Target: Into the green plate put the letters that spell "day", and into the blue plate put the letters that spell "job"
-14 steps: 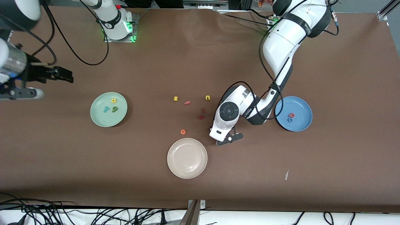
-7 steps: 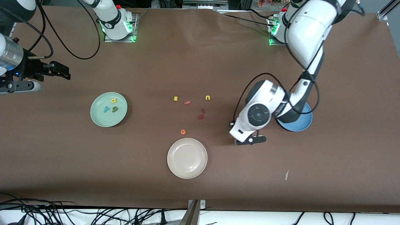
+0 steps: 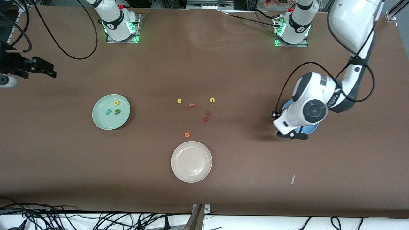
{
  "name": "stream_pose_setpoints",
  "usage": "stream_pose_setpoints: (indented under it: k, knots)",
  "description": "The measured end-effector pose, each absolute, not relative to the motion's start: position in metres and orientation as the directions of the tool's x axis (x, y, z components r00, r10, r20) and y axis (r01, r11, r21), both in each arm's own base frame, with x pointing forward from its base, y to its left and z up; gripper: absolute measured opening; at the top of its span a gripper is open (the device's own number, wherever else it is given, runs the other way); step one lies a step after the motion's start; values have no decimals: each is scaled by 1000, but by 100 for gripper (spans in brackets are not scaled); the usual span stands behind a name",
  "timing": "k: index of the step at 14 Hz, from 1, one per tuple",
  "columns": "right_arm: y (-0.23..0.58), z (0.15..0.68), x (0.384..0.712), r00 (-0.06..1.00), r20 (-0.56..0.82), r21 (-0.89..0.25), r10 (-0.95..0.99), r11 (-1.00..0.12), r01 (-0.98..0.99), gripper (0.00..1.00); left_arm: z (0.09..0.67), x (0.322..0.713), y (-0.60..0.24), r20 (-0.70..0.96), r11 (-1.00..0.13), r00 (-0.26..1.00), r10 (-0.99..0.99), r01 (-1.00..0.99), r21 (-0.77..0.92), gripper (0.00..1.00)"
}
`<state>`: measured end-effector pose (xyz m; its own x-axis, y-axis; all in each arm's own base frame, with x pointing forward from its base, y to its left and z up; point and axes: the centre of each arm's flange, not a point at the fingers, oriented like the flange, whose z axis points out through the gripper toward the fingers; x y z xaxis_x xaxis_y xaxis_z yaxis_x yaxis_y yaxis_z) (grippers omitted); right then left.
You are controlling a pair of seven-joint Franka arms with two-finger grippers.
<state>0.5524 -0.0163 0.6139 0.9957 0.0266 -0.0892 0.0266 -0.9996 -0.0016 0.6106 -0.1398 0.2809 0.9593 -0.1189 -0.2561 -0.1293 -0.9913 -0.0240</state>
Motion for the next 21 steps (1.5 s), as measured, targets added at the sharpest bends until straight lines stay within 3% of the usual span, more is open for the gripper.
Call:
stream_pose_setpoints:
  k: [3,6,7,10,15,21]
  knots:
    - [-25,616,536,999,-21,-10,27,-1000,27,100,258,586,-89,-230,-983,957,-179,-185,-6,16]
    - [-24,604,540,999,14,-9,38,-999,38,100,233,568,-52,-198,-976,958,-208,-216,-19,16]
    - [-25,602,541,999,14,-9,36,-999,36,100,229,567,-40,-195,-974,956,-219,-226,-14,20]
    - [-25,605,541,999,19,-9,37,-999,37,100,246,576,-17,-196,-975,957,-213,-220,-17,50]
    - [-26,605,541,999,19,-10,35,-999,35,100,336,608,-14,-271,-977,944,-188,-208,-45,99]
    - [-26,601,535,999,-36,-14,36,-999,35,100,405,617,9,-261,-992,960,-100,-118,-51,100]
